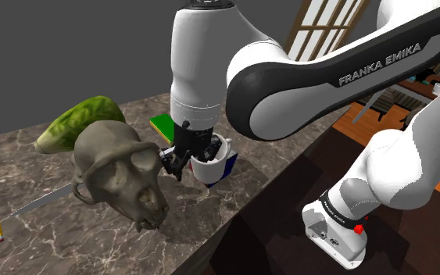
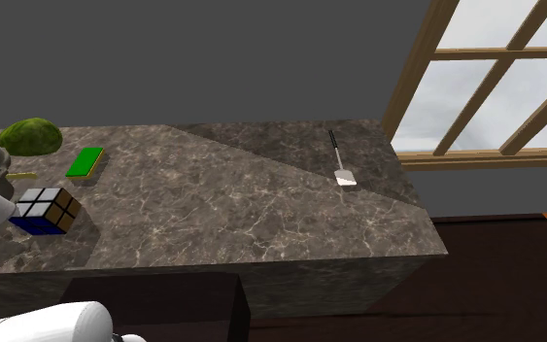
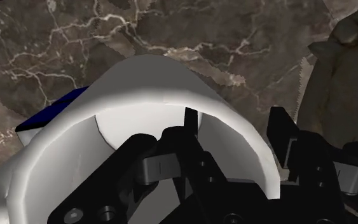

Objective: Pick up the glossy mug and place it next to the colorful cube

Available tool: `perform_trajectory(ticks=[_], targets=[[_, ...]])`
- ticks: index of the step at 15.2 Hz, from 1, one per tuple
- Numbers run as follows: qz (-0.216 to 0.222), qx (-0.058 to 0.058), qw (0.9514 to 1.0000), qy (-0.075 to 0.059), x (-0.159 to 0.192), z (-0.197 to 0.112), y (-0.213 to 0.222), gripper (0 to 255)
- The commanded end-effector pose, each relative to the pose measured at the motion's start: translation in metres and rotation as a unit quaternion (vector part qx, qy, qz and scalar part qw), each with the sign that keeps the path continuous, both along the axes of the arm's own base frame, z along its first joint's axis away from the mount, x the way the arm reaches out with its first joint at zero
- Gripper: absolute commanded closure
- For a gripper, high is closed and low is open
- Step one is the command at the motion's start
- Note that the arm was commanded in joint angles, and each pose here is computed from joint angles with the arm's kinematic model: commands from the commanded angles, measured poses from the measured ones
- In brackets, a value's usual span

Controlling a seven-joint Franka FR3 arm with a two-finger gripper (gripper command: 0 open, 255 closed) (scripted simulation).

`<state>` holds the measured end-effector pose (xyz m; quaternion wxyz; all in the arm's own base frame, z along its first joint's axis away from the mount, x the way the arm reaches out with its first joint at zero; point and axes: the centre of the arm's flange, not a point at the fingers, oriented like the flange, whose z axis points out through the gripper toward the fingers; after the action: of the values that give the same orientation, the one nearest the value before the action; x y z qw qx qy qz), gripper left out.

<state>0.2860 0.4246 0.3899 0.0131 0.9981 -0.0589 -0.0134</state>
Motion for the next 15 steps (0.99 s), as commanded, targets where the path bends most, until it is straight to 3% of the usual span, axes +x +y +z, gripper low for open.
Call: perform_trajectory(ticks=[1, 2, 3, 8, 12, 15], targets=[[-0.002, -0.018, 0.9997, 0.018, -0.002, -0.017, -0.008, 255], [-0.002, -0.018, 0.9997, 0.018, -0.002, -0.017, -0.008, 255], [-0.002, -0.018, 0.9997, 0.018, -0.001, -0.015, -0.009, 0], [-0.002, -0.018, 0.9997, 0.018, -0.002, -0.017, -0.008, 0], [-0.002, -0.018, 0.9997, 0.018, 0.001, 0.033, -0.005, 0], [-0.002, -0.018, 0.9997, 0.018, 0.001, 0.033, -0.005, 0]])
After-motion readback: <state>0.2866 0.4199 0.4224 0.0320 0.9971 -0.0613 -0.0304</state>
